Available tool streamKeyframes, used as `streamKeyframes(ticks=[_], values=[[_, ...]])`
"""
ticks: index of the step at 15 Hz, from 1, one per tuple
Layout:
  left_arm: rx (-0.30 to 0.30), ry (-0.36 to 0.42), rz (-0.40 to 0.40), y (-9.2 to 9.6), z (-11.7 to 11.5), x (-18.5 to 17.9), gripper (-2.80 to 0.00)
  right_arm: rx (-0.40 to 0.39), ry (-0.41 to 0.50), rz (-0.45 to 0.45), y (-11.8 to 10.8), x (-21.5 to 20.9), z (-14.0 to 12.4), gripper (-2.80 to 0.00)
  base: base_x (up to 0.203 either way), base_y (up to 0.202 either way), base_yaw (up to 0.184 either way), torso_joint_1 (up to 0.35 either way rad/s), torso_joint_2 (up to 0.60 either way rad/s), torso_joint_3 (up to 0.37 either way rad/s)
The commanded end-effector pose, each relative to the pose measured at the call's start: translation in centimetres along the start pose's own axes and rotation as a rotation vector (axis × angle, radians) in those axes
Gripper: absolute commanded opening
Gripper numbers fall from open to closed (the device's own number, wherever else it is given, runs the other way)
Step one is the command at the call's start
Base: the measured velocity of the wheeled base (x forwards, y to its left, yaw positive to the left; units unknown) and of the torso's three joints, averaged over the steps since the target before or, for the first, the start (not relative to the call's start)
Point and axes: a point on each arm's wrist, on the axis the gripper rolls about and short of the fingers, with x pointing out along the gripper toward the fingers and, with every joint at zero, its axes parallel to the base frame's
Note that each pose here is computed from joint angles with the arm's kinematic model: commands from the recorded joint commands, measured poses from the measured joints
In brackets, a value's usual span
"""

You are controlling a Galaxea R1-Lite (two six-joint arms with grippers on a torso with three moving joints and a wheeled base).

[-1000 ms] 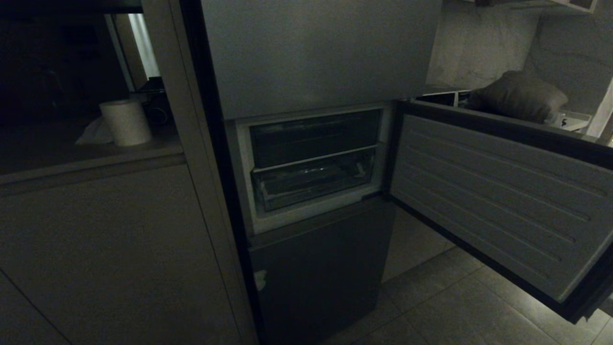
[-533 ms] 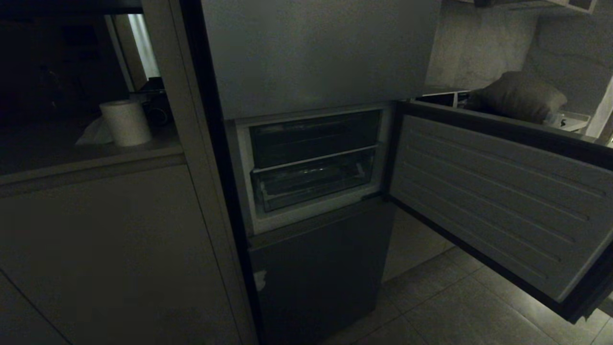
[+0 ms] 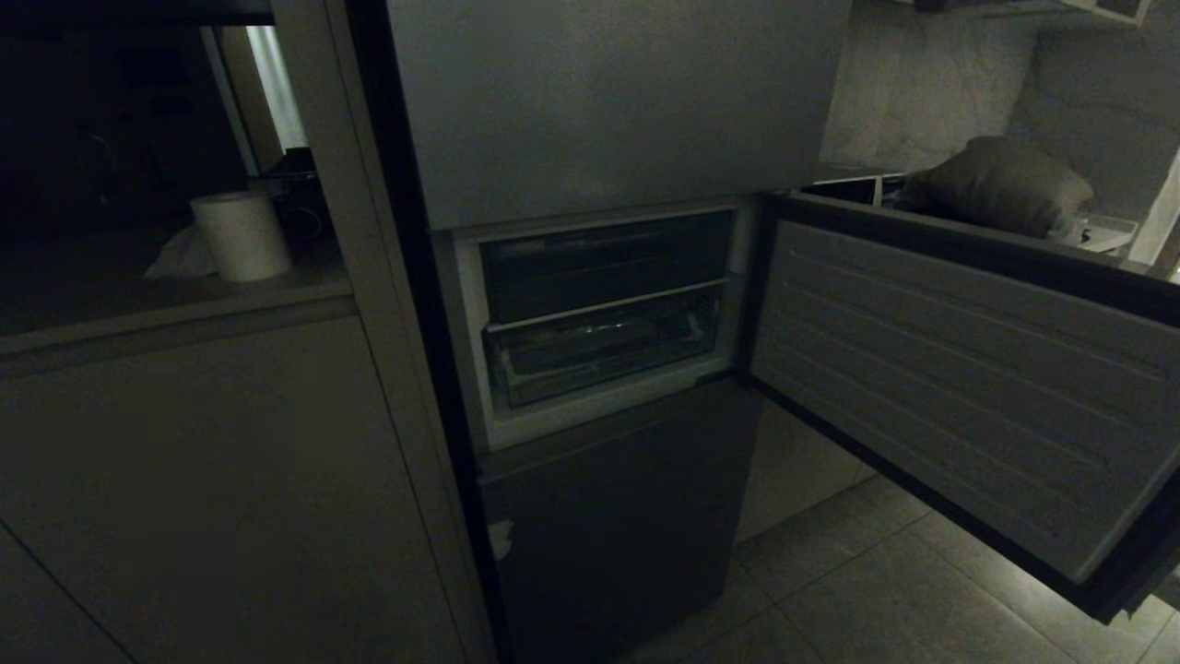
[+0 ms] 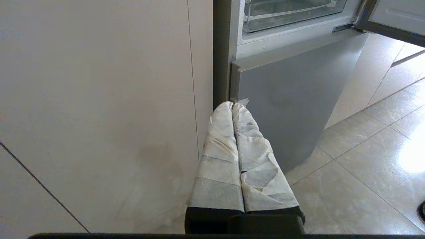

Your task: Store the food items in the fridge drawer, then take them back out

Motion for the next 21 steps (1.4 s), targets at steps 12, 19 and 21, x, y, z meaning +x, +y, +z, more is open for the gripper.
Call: streamKeyframes(ticks=[12, 19, 21], values=[[-0.001, 0.002, 0.0, 0.0, 0.0, 0.0, -2.8, 0.299, 0.751, 0.285, 1.6, 18.0, -7.6, -2.8, 0.0, 0.0, 0.0, 0.0, 0.0, 0.0], [-0.001, 0.002, 0.0, 0.0, 0.0, 0.0, -2.8, 0.213, 0.732, 0.539, 3.2, -0.2, -6.1, -2.8, 0.0, 0.0, 0.0, 0.0, 0.0, 0.0], [0.0, 0.002, 0.0, 0.0, 0.0, 0.0, -2.8, 0.15, 0.736, 0.723, 2.9, -7.1, -6.5, -2.8, 0.0, 0.0, 0.0, 0.0, 0.0, 0.0]])
